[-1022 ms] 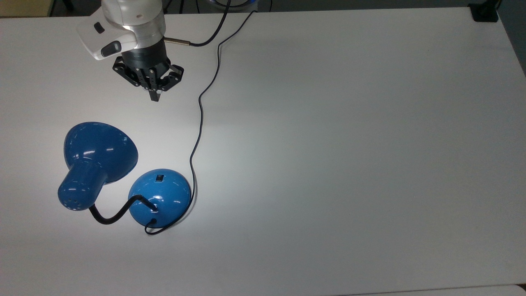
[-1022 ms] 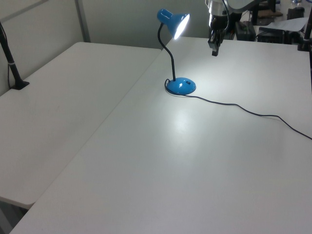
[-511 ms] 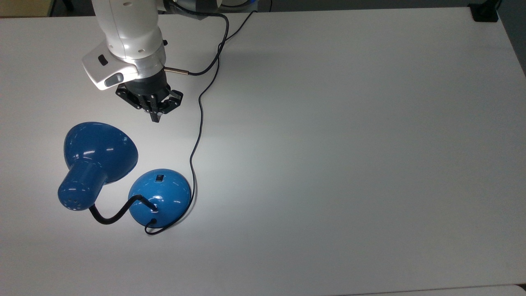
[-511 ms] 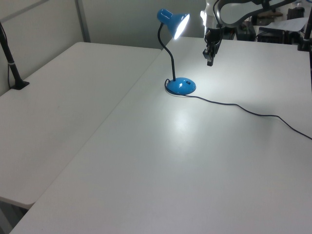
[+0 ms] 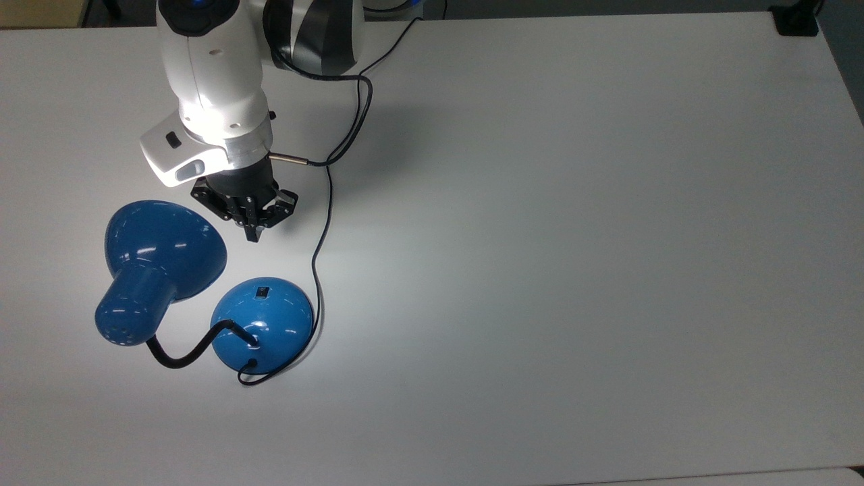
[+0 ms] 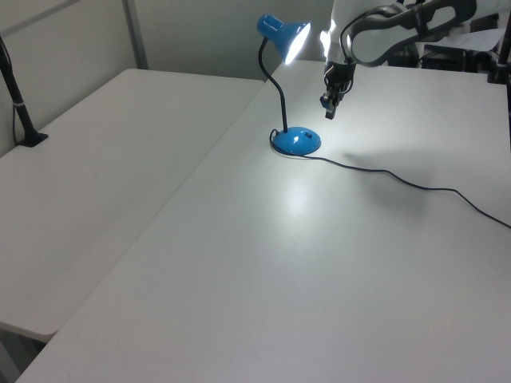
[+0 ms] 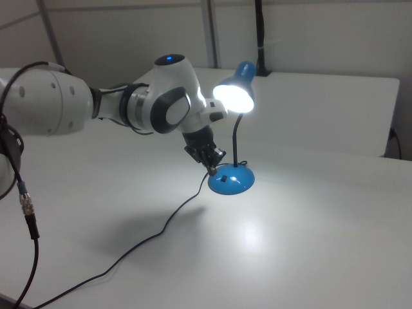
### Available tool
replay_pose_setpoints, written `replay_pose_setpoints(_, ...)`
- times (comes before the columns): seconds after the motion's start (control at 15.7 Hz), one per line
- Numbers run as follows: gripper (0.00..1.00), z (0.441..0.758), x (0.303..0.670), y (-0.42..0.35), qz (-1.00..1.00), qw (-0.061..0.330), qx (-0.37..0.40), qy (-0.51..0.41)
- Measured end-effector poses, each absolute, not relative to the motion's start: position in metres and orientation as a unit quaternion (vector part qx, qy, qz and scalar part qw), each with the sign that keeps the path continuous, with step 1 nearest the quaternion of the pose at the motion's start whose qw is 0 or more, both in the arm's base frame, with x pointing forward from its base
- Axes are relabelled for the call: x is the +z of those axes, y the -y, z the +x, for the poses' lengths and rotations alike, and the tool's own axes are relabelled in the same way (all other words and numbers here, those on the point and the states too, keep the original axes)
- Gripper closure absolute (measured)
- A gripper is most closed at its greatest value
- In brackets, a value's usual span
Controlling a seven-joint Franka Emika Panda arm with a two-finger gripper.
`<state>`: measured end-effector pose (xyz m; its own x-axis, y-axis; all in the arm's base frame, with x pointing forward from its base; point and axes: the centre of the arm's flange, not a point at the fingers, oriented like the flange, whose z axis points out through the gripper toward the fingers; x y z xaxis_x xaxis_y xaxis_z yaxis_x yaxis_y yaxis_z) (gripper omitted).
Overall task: Turn off the lamp
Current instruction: 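Lower the gripper onto the switch on the lamp base and press it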
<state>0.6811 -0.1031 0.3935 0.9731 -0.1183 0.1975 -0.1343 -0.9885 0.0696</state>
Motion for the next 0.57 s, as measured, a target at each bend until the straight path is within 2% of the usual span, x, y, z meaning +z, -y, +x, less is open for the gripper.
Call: replay_pose_setpoints(0.57, 0.99, 0.695, 0.361, 0.104, 0.991, 0.048, 0.125, 0.002)
